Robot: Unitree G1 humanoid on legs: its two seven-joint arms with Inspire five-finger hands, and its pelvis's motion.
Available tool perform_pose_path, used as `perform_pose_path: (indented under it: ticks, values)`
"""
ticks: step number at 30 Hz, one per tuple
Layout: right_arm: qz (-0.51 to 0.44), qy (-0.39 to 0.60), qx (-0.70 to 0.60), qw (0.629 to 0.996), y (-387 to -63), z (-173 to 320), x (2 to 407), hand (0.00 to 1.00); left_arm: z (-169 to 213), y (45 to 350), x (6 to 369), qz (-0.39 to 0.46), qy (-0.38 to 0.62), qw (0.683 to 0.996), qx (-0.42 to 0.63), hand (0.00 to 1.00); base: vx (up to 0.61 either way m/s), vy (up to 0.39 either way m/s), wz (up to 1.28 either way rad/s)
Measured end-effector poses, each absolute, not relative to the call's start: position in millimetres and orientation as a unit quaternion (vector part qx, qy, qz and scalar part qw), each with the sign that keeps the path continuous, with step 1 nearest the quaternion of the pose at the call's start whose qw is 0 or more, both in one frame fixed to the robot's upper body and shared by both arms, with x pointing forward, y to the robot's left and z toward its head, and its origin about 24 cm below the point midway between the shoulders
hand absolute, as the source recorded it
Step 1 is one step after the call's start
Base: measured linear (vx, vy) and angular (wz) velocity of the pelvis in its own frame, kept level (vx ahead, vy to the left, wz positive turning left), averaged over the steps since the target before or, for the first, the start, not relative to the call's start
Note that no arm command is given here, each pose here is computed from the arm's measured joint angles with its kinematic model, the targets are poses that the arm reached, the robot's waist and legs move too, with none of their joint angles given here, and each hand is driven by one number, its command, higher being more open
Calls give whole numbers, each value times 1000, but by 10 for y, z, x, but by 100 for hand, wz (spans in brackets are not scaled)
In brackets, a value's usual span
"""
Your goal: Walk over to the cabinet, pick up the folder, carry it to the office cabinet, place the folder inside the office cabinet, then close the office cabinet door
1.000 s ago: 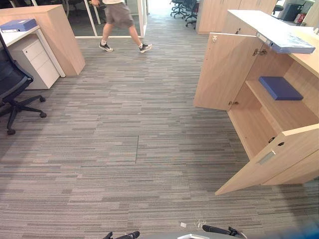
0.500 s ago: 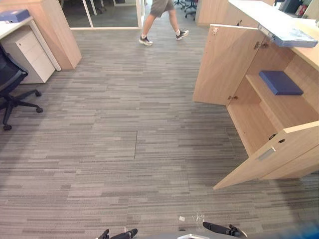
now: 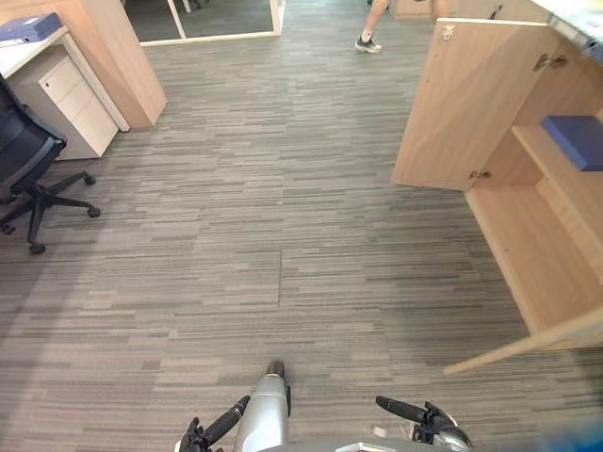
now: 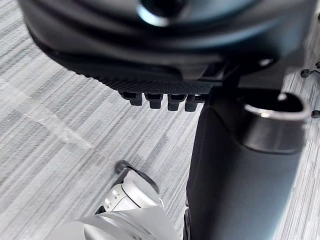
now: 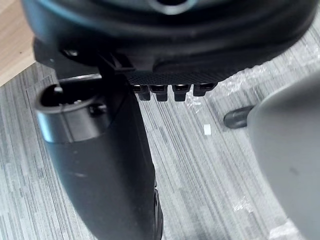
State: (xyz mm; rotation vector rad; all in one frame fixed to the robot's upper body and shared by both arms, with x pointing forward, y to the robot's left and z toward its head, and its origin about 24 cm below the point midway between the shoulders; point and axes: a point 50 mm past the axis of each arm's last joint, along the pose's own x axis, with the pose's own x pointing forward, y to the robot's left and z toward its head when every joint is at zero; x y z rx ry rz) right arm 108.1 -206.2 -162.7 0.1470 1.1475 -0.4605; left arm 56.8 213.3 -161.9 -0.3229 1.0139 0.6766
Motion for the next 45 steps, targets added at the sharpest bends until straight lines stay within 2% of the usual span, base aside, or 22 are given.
perform_pose_path:
  ticks: [5,7,10,12,14,17,19,23,26,28,31,34,42,45]
  values:
    - [-227,543,122,799,-1830,-1657,1135,100,-1540,2271,653,323,457,822,-108,100,522,521,-53]
    - [-252,539,124,794,-1923,-1652,1103,100,-1511,2287,639,317,453,829,-89,100,557,464,-66]
    - [-296,488,130,811,-2147,-1568,1175,100,-1468,2275,718,261,448,854,-38,100,538,515,-13]
    - [-301,480,117,816,-2245,-1537,1191,100,-1463,2162,810,222,443,868,-33,100,426,359,16]
    - [-290,462,114,830,-2198,-1504,1277,100,-1454,2053,952,184,433,882,-33,100,398,193,-1]
    - [-262,438,111,853,-2054,-1449,1426,100,-1469,1980,1086,171,436,882,-48,100,361,47,-17]
    - [-256,445,108,851,-2004,-1469,1377,100,-1475,1981,1080,173,439,881,-47,100,327,-1,0]
    - [-274,458,113,838,-2014,-1509,1182,100,-1503,2007,974,211,445,867,-72,100,360,-68,2]
    - [-282,447,105,843,-2076,-1478,1128,100,-1525,1945,901,230,449,857,-103,100,483,-146,-27]
    - [-286,445,99,843,-2127,-1468,1081,100,-1538,1925,816,268,445,842,-147,100,579,-102,-66]
    - [-276,459,98,839,-2073,-1509,1035,100,-1541,2052,698,336,430,813,-203,100,556,14,-116]
    - [-274,480,97,827,-2054,-1559,968,100,-1562,2111,498,373,437,790,-215,100,539,93,-135]
    - [-302,502,106,803,-2092,-1608,739,100,-1639,2041,120,441,472,726,-236,100,516,320,-120]
    - [-283,514,137,798,-1845,-1649,713,100,-1615,2223,39,476,462,714,-225,100,554,536,-153]
